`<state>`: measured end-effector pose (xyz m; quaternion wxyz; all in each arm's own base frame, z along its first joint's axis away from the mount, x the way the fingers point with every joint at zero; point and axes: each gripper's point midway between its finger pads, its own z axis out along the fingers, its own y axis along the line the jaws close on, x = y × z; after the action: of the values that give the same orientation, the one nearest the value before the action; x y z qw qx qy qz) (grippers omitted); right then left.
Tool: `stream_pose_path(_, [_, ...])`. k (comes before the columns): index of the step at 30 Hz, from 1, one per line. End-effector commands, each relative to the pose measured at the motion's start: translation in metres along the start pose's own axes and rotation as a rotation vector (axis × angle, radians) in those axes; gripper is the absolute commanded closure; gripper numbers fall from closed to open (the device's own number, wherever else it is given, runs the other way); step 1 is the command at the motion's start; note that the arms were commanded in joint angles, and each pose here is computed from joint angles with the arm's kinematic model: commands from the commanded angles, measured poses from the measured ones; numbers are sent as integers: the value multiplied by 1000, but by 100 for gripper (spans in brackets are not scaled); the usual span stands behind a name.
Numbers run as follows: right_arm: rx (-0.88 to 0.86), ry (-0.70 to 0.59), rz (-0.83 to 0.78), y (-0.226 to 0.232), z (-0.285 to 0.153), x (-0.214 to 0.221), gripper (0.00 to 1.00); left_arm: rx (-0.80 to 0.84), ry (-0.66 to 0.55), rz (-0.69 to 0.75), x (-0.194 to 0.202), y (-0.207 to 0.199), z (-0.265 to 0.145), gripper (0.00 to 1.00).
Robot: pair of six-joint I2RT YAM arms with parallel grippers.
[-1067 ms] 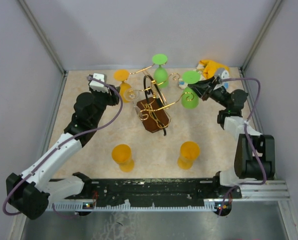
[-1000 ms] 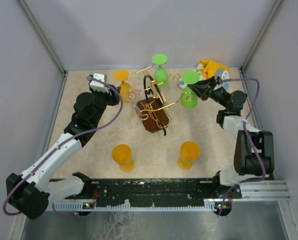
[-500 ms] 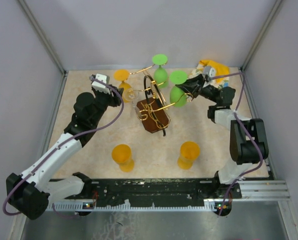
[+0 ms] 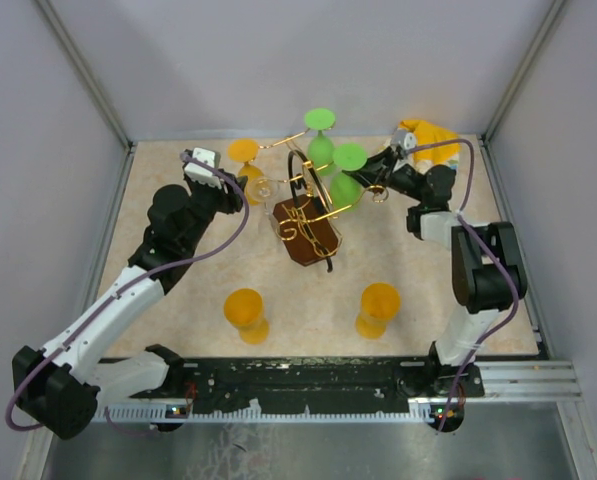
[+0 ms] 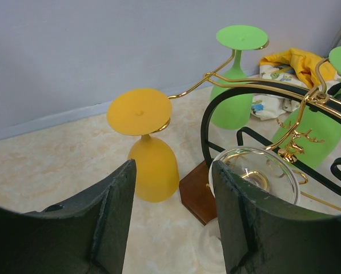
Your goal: Place the wine glass upside down on the wine glass rack
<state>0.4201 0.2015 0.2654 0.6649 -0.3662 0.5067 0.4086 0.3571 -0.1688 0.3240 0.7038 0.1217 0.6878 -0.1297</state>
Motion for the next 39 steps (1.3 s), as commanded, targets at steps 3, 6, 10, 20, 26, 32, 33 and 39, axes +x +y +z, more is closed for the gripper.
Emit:
stream_pose_path(3, [-15, -71, -77, -12, 13, -19, 100, -2, -16, 14, -5, 2, 3, 38])
stream_pose_path(6, [1, -75, -78, -16, 14, -18, 100, -2, -12, 14, -4, 2, 4, 38])
stream_pose_path(10, [63, -86, -79, -28, 14, -21, 100, -4, -5, 16, -2, 2, 5, 38])
stream_pose_path(20, [260, -97, -132, -50, -2, -33, 100, -5, 4, 15, 2, 2, 5, 38])
stream_pose_path(26, [261, -65, -153, -40, -18, -38, 99, -6, -11, 13, -3, 2, 1, 38])
stream_pose_path(32, [183, -65, -168, -15, -18, -46, 92, -11, -8, 9, -2, 4, -3, 38])
stream_pose_path(33, [172, -62, -167, -13, -17, -44, 90, -12, -6, 9, -1, 4, -4, 38])
stream_pose_path(39, [169, 9, -150, -9, -11, -24, 70, -20, -9, 2, -4, 7, -13, 37])
